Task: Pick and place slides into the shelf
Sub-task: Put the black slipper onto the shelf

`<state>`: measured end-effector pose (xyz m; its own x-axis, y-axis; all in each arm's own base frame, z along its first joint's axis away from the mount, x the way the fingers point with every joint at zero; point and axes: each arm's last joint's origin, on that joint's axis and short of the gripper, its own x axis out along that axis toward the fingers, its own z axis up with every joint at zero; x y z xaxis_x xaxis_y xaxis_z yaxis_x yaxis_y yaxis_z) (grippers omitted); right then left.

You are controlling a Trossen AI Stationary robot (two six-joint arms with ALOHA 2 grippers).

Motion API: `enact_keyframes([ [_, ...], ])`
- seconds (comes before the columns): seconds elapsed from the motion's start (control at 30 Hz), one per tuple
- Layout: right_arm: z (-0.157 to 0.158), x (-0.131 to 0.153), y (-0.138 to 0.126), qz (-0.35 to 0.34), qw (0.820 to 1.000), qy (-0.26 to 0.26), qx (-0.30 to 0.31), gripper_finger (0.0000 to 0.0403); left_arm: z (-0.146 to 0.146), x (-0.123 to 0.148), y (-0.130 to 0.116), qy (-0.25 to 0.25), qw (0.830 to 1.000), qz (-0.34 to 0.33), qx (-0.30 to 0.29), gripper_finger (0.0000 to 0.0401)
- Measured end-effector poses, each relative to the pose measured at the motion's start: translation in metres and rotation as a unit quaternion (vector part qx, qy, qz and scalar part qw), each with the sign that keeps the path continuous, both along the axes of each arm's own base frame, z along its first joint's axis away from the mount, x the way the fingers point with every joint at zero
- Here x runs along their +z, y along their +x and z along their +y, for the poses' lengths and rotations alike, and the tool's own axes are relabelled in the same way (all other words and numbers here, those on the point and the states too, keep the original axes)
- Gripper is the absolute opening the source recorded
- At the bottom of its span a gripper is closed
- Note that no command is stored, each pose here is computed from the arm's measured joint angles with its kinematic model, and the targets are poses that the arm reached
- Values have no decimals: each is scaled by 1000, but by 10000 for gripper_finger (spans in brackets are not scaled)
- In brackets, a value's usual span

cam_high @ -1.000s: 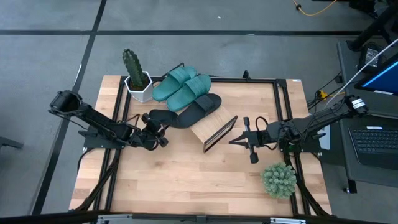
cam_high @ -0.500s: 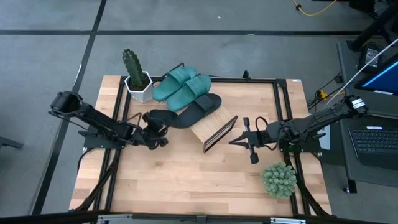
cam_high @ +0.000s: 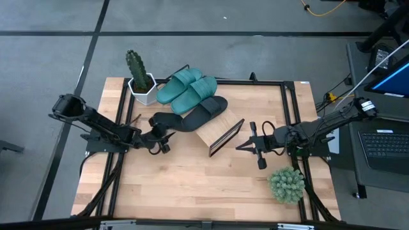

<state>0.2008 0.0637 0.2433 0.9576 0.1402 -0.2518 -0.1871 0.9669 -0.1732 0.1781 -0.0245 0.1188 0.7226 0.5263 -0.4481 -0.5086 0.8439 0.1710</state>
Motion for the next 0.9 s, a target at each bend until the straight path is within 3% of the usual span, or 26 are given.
enact_keyframes([
  [0.2, 4, 0, -1, -1, 1000, 0, 11, 12, 5, -12, -24, -21, 994, -100, -43, 134],
  [0.33, 5, 2, -1, -9, 1000, 3, 12, 12, 9, -10, -22, -3, 994, -95, -46, 134],
  [0.73, 5, 5, -1, -23, 1000, 8, 11, 12, 36, -13, -22, -24, 996, -83, 13, 134],
  [0.9, 5, 5, -1, -23, 1000, 8, 11, 12, 39, -14, -22, -40, 996, -84, 2, 134],
])
